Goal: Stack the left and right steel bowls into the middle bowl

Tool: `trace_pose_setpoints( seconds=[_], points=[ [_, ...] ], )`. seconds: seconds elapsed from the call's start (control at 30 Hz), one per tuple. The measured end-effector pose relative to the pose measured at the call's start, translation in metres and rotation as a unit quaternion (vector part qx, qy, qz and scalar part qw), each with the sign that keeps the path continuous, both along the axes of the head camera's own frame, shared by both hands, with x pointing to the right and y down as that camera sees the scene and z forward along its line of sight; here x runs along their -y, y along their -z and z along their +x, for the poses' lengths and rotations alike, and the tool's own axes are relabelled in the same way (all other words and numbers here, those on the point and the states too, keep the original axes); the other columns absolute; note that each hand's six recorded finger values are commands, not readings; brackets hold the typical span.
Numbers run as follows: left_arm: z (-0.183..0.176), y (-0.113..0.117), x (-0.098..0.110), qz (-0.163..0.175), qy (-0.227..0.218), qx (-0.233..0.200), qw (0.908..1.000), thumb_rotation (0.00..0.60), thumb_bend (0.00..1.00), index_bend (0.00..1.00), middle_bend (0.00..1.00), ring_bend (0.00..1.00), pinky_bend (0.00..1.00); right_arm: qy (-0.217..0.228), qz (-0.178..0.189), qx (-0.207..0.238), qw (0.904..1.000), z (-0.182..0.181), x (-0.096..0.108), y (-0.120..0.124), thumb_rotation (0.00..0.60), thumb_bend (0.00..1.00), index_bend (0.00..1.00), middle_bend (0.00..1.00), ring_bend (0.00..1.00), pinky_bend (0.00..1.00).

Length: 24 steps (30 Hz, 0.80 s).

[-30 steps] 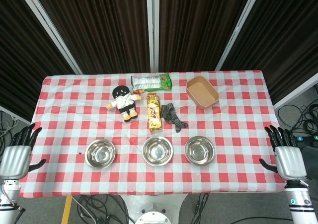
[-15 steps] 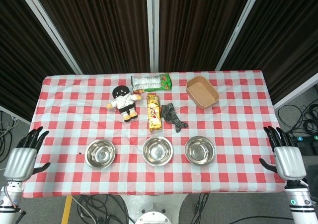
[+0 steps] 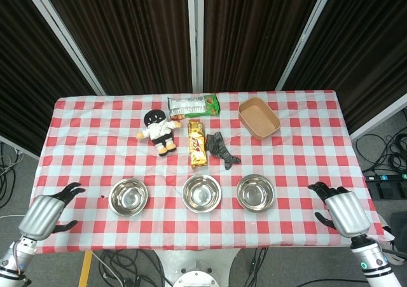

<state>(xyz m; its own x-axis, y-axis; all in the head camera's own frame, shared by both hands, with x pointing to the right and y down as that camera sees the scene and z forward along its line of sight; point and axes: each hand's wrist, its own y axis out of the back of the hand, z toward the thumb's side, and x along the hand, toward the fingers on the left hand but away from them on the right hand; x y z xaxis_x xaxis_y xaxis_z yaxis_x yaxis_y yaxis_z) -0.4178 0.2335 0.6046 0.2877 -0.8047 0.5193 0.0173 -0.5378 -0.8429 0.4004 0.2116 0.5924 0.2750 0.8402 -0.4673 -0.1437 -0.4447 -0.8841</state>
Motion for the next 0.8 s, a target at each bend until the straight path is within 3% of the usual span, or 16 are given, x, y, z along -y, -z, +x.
trace_pose_setpoints(
  seconds=[0.27,0.5,0.8],
  points=[
    [0.005,-0.015,-0.017,-0.043,-0.036,0.036,0.9977,0.600,0.06,0.35,0.35,0.69,0.84,0.022,-0.036,-0.012,0.9990,-0.013,-0.010,-0.021,0.600,0.10,0.36,0.39,0.67,0.65],
    [0.010,-0.027,-0.027,-0.093,0.012,0.038,0.9949,0.600,0.06,0.35,0.35,0.69,0.82,0.047,-0.044,-0.008,0.9979,-0.038,-0.004,-0.031,0.600,0.10,0.41,0.42,0.69,0.66],
    [0.029,-0.035,-0.028,-0.109,-0.007,0.038,0.9933,0.600,0.08,0.35,0.35,0.69,0.82,0.073,-0.076,-0.007,0.9943,-0.073,0.001,-0.048,0.600,0.10,0.41,0.42,0.69,0.66]
  ],
)
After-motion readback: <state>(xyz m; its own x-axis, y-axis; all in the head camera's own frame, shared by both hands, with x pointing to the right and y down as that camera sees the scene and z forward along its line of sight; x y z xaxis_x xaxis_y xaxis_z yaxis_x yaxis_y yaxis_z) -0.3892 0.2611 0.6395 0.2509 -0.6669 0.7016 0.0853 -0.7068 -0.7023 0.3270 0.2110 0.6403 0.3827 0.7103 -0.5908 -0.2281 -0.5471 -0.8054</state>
